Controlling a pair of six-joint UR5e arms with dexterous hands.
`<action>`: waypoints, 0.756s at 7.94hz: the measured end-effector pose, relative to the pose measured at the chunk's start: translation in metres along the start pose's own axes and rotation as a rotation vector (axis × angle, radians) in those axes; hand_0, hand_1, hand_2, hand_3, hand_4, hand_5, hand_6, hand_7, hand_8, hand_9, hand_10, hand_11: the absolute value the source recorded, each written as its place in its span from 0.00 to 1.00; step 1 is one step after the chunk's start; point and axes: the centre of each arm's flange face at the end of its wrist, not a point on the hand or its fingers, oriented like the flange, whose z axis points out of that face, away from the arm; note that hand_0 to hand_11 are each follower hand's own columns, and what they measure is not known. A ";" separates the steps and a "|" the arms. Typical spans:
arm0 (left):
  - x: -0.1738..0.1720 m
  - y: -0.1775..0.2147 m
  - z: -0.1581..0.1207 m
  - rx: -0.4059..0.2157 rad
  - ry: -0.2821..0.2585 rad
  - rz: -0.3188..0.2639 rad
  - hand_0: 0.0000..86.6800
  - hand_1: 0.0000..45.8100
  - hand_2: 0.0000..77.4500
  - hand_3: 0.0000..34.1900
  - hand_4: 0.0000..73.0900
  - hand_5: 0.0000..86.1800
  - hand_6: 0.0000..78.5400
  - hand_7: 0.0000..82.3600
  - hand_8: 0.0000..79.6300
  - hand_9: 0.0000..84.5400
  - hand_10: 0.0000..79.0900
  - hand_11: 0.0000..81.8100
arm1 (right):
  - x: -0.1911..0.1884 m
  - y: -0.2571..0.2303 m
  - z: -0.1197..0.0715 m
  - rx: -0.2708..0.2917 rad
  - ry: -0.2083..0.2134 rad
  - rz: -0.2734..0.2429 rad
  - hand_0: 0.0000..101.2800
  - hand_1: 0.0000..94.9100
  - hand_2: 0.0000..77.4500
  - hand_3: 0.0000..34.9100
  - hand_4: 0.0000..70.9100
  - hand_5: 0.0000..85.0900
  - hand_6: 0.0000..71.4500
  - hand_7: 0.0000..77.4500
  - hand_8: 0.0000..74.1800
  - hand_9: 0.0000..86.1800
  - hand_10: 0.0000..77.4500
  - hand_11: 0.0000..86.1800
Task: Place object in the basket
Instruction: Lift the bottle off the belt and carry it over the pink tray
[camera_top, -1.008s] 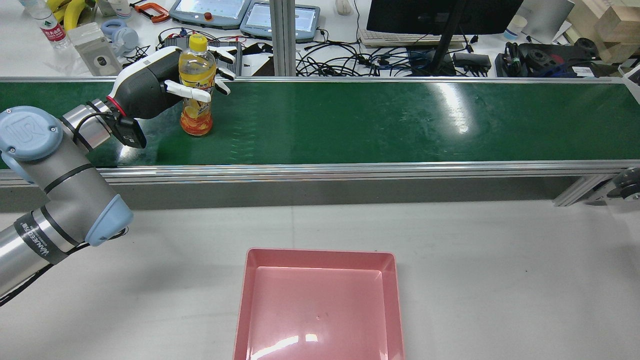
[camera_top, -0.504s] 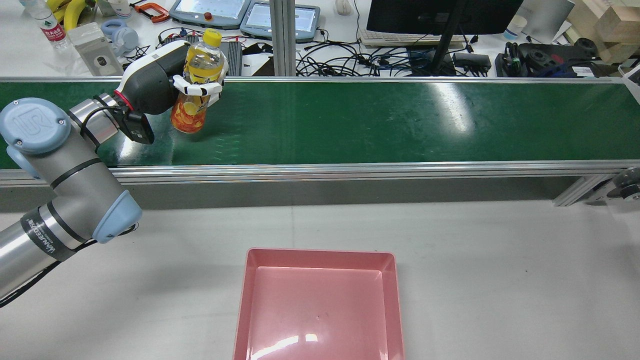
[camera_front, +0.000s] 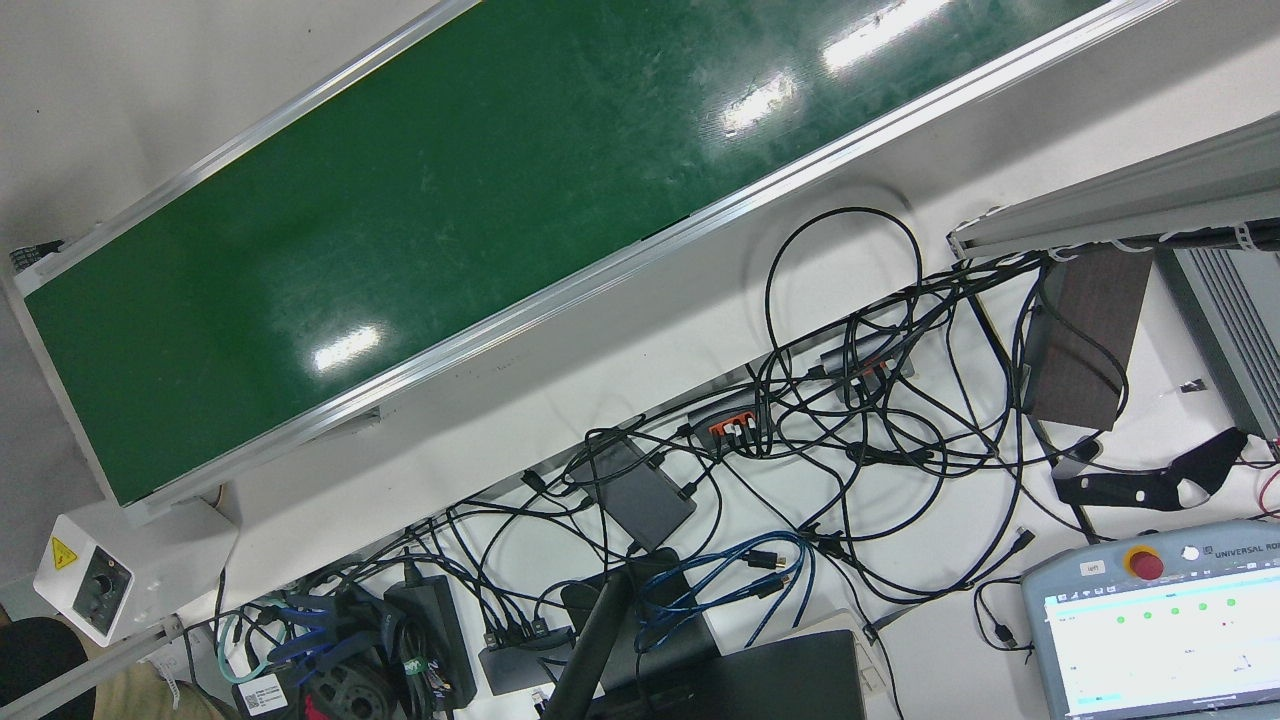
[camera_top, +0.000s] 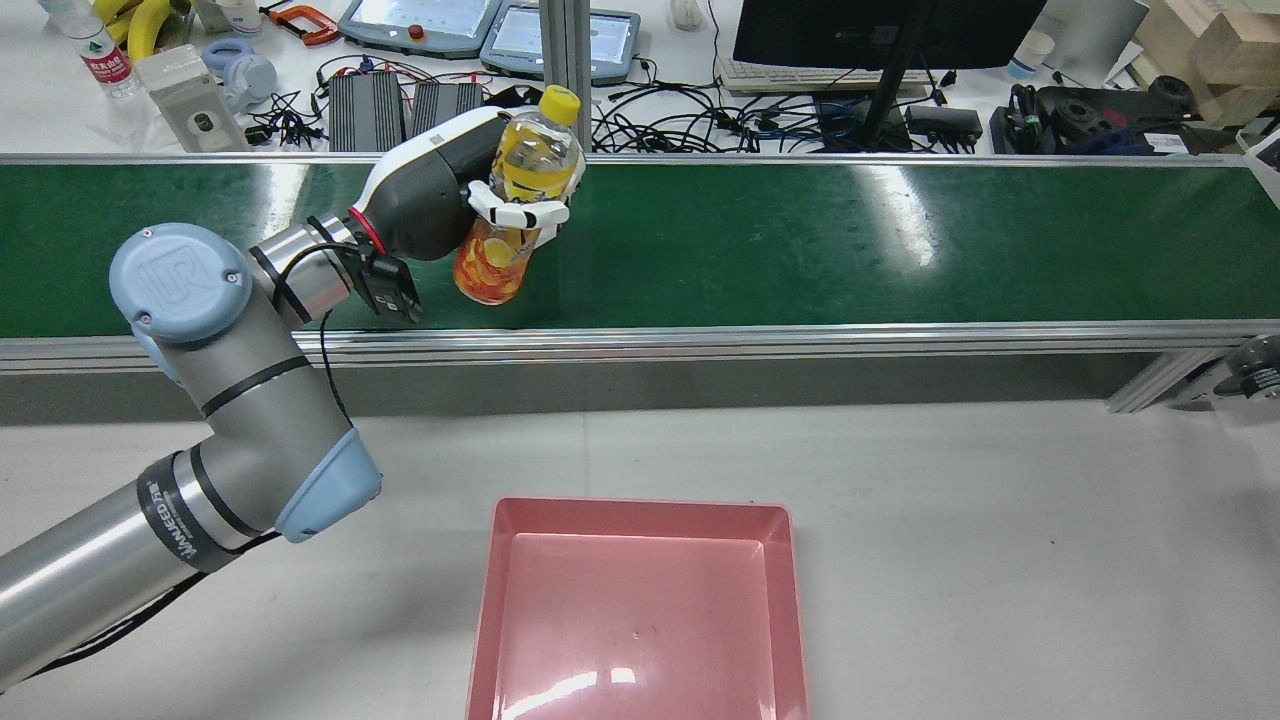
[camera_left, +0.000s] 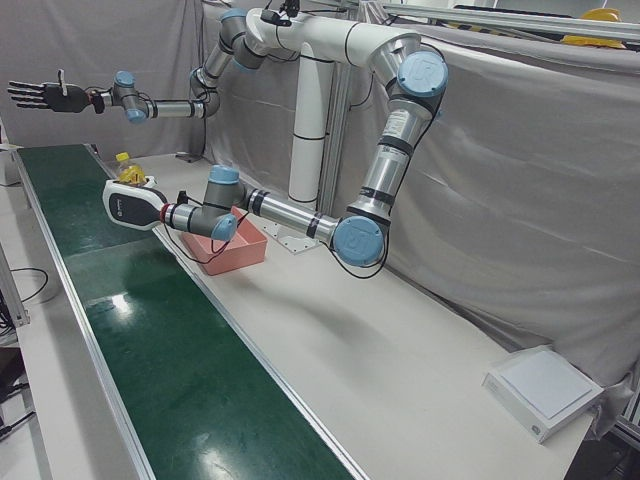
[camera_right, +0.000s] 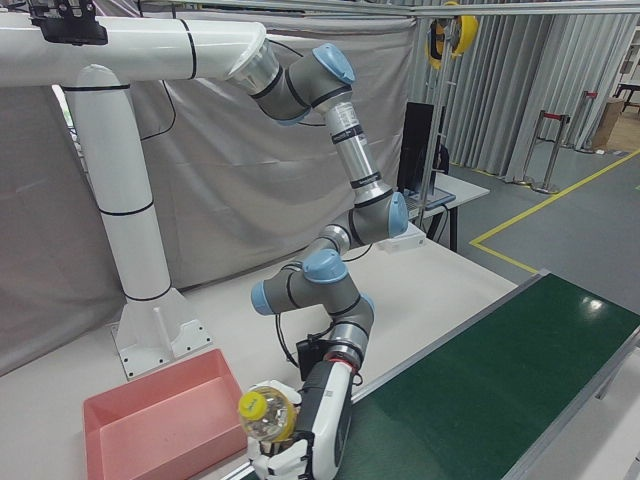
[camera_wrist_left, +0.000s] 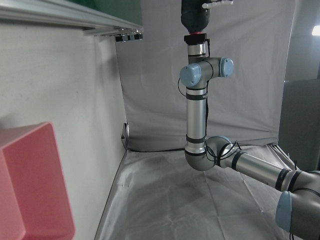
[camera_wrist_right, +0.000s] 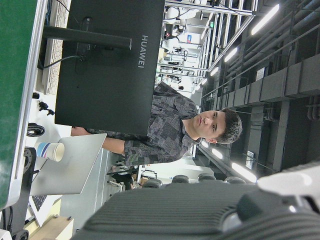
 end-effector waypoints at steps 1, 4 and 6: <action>-0.024 0.022 0.014 -0.025 -0.025 -0.019 0.60 0.04 0.61 0.00 0.73 0.61 0.81 0.77 0.86 0.82 0.86 0.76 | 0.000 0.000 0.000 0.000 0.000 0.000 0.00 0.00 0.01 0.01 0.00 0.00 0.00 0.01 0.00 0.00 0.00 0.00; -0.076 0.076 0.040 -0.092 -0.074 -0.059 0.59 0.04 0.61 0.00 0.73 0.61 0.81 0.77 0.86 0.83 0.86 0.76 | 0.000 0.000 0.000 -0.001 0.000 0.000 0.00 0.00 0.01 0.01 0.00 0.00 0.00 0.01 0.00 0.00 0.00 0.00; -0.115 0.115 0.045 -0.171 -0.098 -0.108 0.59 0.04 0.61 0.00 0.74 0.61 0.84 0.77 0.85 0.84 0.86 0.76 | 0.000 0.001 0.000 -0.001 0.000 0.001 0.00 0.00 0.01 0.01 0.00 0.00 0.00 0.01 0.00 0.00 0.00 0.00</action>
